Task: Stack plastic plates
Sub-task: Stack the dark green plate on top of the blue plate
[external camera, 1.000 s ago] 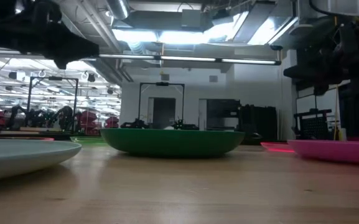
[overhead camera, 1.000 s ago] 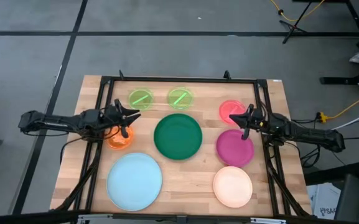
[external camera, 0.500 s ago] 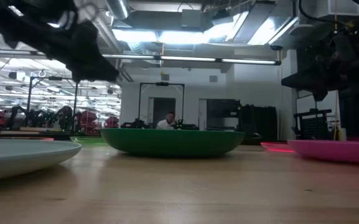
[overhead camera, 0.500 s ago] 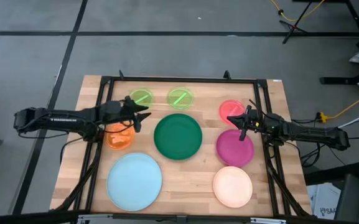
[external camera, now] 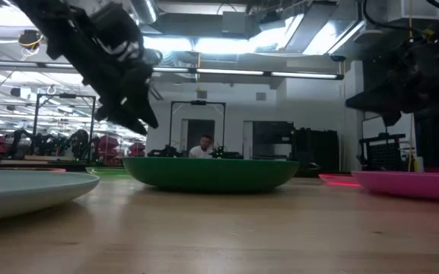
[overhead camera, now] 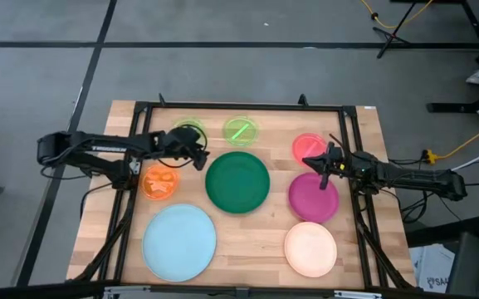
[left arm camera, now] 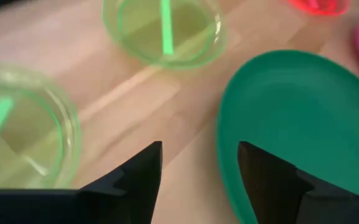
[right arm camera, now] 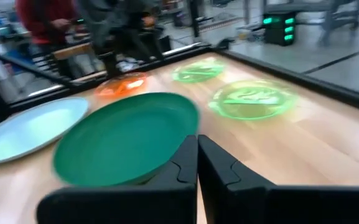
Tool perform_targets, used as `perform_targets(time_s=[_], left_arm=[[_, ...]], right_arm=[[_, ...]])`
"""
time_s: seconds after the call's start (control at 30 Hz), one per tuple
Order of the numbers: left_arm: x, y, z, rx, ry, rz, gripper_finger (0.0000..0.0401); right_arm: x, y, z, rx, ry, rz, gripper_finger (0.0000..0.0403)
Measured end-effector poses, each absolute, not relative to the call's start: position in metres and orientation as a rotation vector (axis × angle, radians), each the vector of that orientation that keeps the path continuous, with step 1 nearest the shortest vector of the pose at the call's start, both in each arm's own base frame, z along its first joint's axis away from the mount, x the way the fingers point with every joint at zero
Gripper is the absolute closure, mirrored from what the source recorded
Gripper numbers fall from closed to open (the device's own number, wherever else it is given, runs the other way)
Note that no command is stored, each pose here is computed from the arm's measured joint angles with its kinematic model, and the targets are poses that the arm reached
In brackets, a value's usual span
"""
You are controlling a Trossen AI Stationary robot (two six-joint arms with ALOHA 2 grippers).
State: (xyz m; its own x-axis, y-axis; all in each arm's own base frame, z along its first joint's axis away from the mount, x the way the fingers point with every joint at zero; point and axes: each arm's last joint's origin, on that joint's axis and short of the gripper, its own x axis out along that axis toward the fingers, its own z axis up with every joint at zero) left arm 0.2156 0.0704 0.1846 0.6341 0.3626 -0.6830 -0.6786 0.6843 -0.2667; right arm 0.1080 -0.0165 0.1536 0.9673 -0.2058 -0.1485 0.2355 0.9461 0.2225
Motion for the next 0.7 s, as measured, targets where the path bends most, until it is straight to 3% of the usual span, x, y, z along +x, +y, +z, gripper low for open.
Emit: perform_targets(time_s=[0.23, 0.7], left_arm=[[0.226, 0.067, 0.161, -0.696, 0.735, 0.594, 0.0199], [0.237, 0.048, 0.142, -0.708, 0.827, 0.530, 0.0199]], right_arm=[[0.108, -0.015, 0.154, 0.245, 0.125, -0.173, 0.0402], [0.108, -0.015, 0.154, 0.242, 0.131, -0.163, 0.0402]])
